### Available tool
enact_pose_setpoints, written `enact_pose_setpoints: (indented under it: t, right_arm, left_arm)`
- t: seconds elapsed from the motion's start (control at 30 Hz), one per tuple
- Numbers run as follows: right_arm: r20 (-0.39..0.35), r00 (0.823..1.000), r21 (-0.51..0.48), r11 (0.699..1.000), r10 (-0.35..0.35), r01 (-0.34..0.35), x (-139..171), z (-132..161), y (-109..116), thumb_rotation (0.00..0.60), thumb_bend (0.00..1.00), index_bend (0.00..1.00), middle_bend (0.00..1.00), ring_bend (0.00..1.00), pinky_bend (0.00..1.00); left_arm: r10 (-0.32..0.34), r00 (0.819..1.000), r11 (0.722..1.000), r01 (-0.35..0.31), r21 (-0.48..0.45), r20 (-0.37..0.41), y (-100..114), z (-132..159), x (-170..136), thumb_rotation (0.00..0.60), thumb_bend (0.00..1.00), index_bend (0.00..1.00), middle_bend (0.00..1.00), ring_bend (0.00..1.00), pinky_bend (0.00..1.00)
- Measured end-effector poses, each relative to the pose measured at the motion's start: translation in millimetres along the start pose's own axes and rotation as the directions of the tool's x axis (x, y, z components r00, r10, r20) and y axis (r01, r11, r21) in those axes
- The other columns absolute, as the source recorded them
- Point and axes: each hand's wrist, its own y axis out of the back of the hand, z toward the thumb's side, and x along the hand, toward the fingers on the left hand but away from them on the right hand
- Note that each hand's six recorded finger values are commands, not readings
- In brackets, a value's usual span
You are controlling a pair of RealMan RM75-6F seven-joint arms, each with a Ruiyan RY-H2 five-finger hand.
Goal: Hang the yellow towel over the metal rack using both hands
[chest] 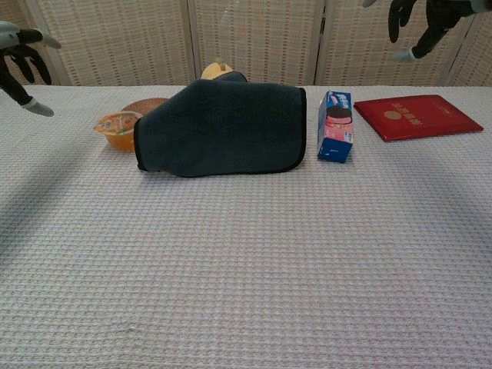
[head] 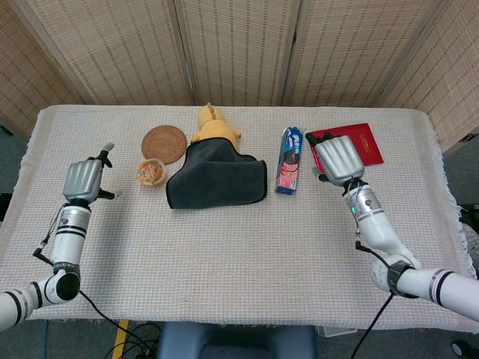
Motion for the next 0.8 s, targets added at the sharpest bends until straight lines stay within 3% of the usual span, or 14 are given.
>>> enact_pose_setpoints:
  t: [0.43, 0.67, 0.8]
  right_arm:
    - [0.019, 1.000, -0.041, 0.999, -0.016, 0.016, 87, -49, -19, 0.600, 0.33, 0.17, 0.42, 0.34, 0.47]
    - [0.028, 1.000, -0.141, 0.990, -0.008, 0.012, 135, -68, -37, 0.600, 0.33, 0.17, 0.42, 0.34, 0.46]
    - [0.059, 0.998, -0.147, 0.989, -0.026, 0.034, 164, -79, -46, 0.600, 0.33, 0.18, 0.42, 0.34, 0.46]
  left_arm:
    - [0.083, 0.996, 0.996, -0.083, 0.026, -0.030, 7, -68, -86, 0.600, 0.02, 0.17, 0.39, 0.36, 0.51]
    - [0.088, 0.995, 0.996, -0.088, 0.023, -0.041, -9, -90, -140, 0.600, 0.02, 0.20, 0.39, 0.36, 0.50]
    - [0.081, 0.995, 0.997, -0.082, -0.013, -0.065, -15, -100, -159, 0.600, 0.02, 0.20, 0.39, 0.36, 0.50]
